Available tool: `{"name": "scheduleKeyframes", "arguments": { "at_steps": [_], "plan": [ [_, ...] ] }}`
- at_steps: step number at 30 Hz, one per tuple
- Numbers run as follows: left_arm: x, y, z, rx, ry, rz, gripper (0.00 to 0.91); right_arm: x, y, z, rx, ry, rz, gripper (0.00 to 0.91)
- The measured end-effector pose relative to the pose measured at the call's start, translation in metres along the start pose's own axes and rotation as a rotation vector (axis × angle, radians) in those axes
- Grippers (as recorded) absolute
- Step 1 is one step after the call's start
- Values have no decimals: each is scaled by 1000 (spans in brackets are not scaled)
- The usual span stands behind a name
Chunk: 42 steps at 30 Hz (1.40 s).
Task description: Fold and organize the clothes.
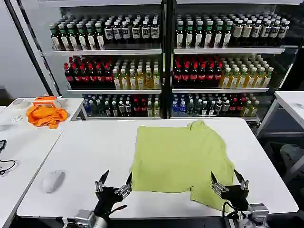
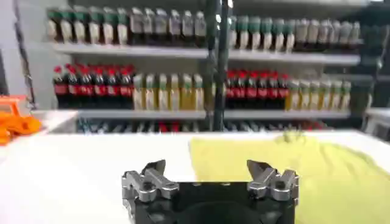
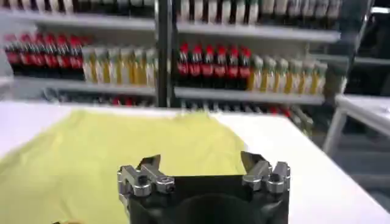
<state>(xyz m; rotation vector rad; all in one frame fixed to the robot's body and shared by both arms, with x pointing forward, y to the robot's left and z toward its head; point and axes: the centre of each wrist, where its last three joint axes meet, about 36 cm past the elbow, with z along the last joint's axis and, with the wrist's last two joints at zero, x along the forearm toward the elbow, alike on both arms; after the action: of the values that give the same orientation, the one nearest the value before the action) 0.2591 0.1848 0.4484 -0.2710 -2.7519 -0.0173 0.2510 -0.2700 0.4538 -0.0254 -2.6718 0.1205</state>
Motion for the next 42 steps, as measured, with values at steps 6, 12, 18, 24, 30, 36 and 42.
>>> {"name": "scheduleKeyframes", "arguments": {
  "at_steps": [6,12,18,24,30,36,42],
  "plan": [
    [-16,3,12,-41,85,18,907,2,1,9,-2,61,4,907],
    [-33,5,20,-57,136,24,907,6,1,15,-3,99,7,907],
    [-46,5,26,-65,173,37,907,5,1,21,-10,123,16,907],
    [-60,8,29,-66,190,31,907,2,2,25,-18,143,13,907],
    [-70,10,30,-67,202,34,30,0,4,29,-33,160,8,212],
    [-72,7,33,-62,211,49,30,-2,4,33,-54,175,1,0],
    [-74,10,35,-64,218,51,30,-4,4,35,-78,185,-11,0]
  ]
}}
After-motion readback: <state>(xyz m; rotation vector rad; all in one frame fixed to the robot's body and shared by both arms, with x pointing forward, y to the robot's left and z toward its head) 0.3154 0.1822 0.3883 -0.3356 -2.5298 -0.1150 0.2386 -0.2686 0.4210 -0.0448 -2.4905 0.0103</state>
